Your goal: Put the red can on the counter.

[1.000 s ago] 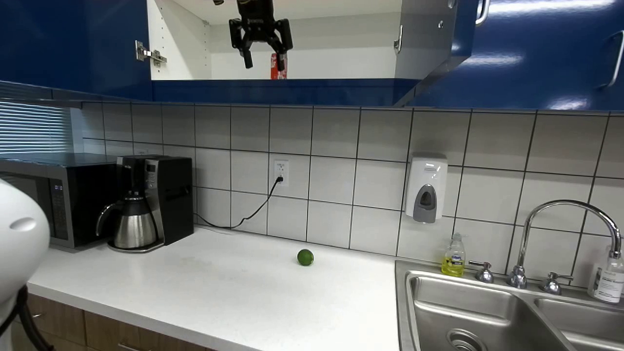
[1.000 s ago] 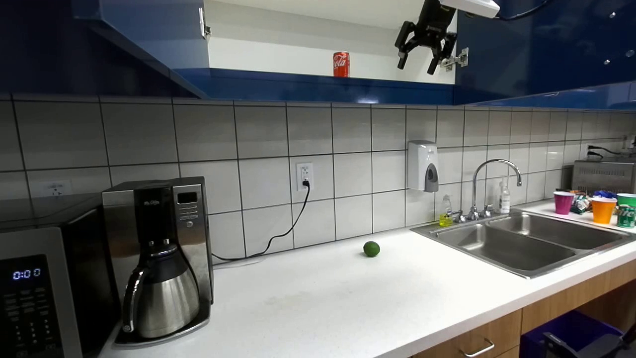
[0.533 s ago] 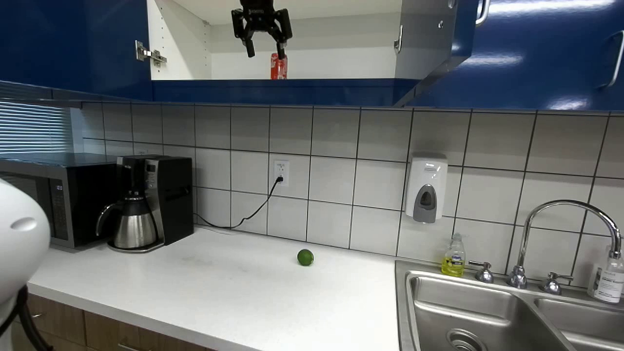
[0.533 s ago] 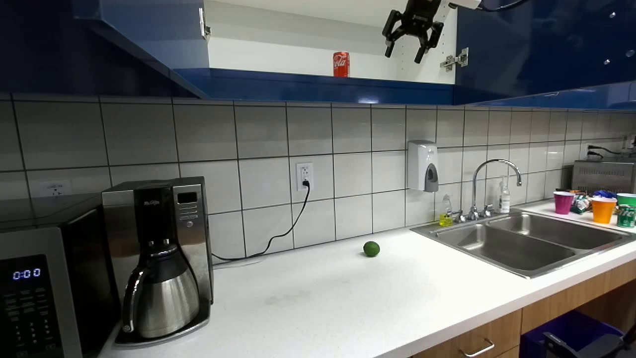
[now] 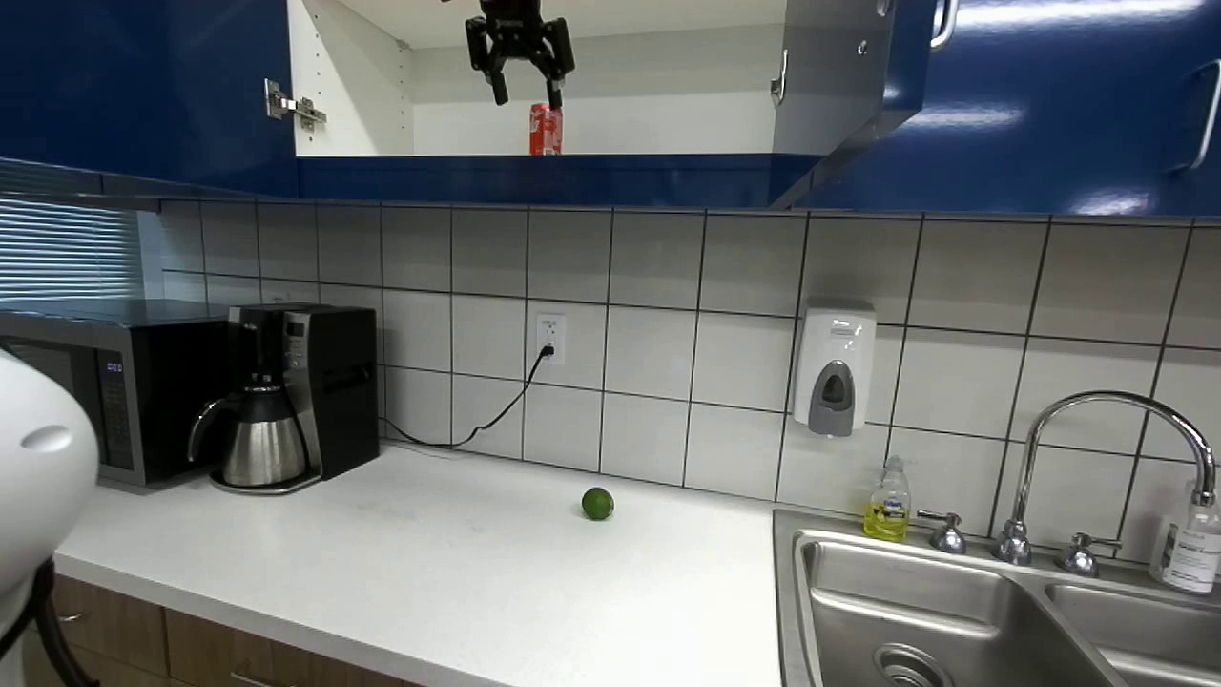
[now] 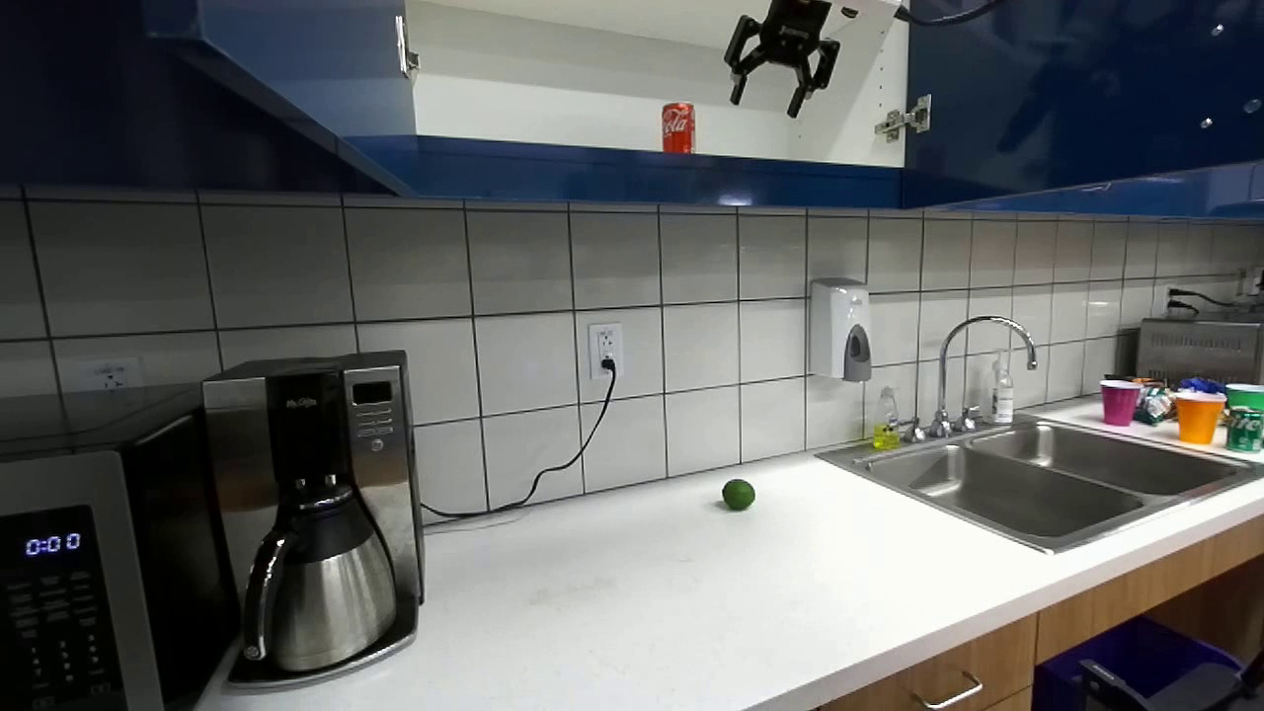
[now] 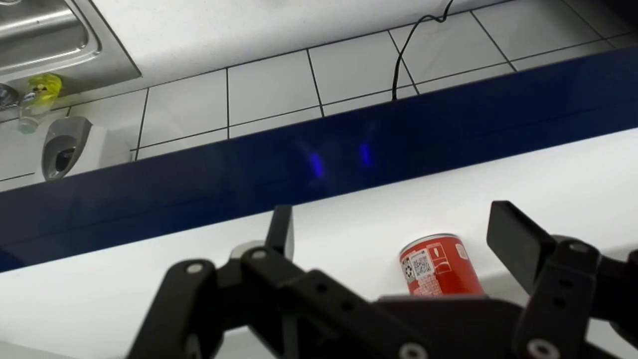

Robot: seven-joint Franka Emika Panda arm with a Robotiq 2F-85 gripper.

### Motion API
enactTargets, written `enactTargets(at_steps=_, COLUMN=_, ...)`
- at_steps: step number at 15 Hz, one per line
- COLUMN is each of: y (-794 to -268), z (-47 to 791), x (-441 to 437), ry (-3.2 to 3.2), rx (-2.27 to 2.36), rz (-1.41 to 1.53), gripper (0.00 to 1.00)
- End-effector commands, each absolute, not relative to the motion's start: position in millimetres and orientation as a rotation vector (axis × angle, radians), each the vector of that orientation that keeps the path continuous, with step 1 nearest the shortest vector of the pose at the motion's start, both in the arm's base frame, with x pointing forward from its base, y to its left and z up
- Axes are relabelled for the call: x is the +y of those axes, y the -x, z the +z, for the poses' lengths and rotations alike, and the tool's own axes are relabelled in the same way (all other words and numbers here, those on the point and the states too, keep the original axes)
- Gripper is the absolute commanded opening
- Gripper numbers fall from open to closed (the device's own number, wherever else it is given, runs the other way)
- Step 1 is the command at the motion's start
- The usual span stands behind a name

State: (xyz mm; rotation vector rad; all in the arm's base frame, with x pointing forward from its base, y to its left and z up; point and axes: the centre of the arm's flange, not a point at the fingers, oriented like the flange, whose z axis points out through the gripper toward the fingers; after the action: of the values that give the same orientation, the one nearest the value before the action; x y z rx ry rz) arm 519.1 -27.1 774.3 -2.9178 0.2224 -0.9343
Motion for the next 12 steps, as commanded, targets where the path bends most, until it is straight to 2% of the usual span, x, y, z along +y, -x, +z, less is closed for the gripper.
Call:
enactTargets(at_steps=1, y=-554, z=792, x=-18, ry=2.906, rx=0.275, rz=-0.981, gripper=1.0)
enactTargets(at_steps=12, y=-610, z=792, x=1, ry=2.868, rx=0.285, rz=-1.057, gripper=1.0)
